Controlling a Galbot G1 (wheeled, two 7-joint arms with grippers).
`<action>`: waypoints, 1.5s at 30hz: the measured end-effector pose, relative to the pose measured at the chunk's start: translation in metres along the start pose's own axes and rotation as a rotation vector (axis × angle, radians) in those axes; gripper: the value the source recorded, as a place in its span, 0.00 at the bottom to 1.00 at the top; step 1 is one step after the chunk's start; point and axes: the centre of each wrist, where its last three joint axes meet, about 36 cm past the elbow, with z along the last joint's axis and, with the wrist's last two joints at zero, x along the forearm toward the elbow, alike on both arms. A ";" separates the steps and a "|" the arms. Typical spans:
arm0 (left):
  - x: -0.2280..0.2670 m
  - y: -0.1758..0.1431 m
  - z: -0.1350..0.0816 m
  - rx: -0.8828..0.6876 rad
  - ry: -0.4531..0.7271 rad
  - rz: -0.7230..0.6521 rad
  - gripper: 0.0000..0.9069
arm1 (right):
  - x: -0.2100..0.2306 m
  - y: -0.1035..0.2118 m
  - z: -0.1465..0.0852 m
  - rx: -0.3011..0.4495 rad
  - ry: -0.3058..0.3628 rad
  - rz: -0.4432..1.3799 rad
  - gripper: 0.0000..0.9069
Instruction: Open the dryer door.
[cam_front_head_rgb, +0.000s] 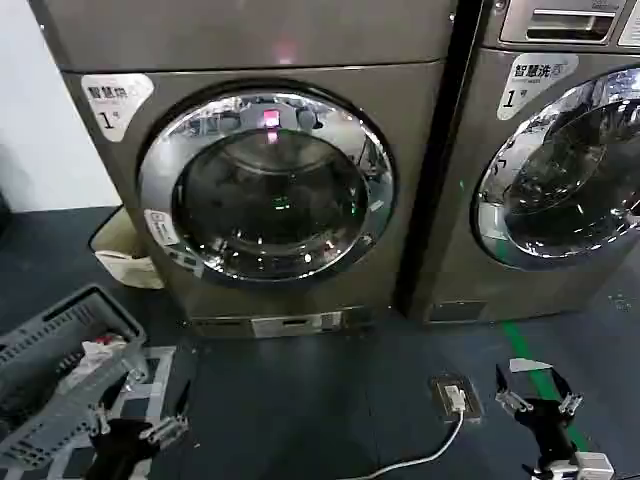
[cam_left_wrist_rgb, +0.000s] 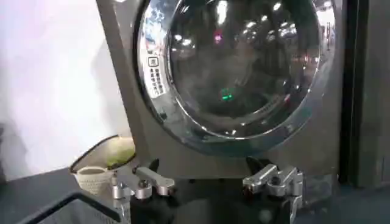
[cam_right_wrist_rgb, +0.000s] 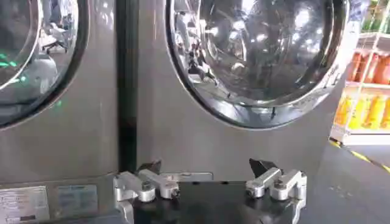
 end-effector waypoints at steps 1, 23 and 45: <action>0.000 0.000 0.000 0.000 0.000 0.000 1.00 | -0.002 0.000 -0.003 -0.006 -0.003 -0.021 1.00; 0.000 -0.001 -0.009 -0.006 -0.021 -0.001 1.00 | -0.118 0.027 -0.114 -0.015 -0.106 -0.641 1.00; 0.003 -0.002 -0.016 -0.015 -0.023 -0.005 1.00 | -0.240 0.142 -0.192 0.114 -0.224 -1.084 1.00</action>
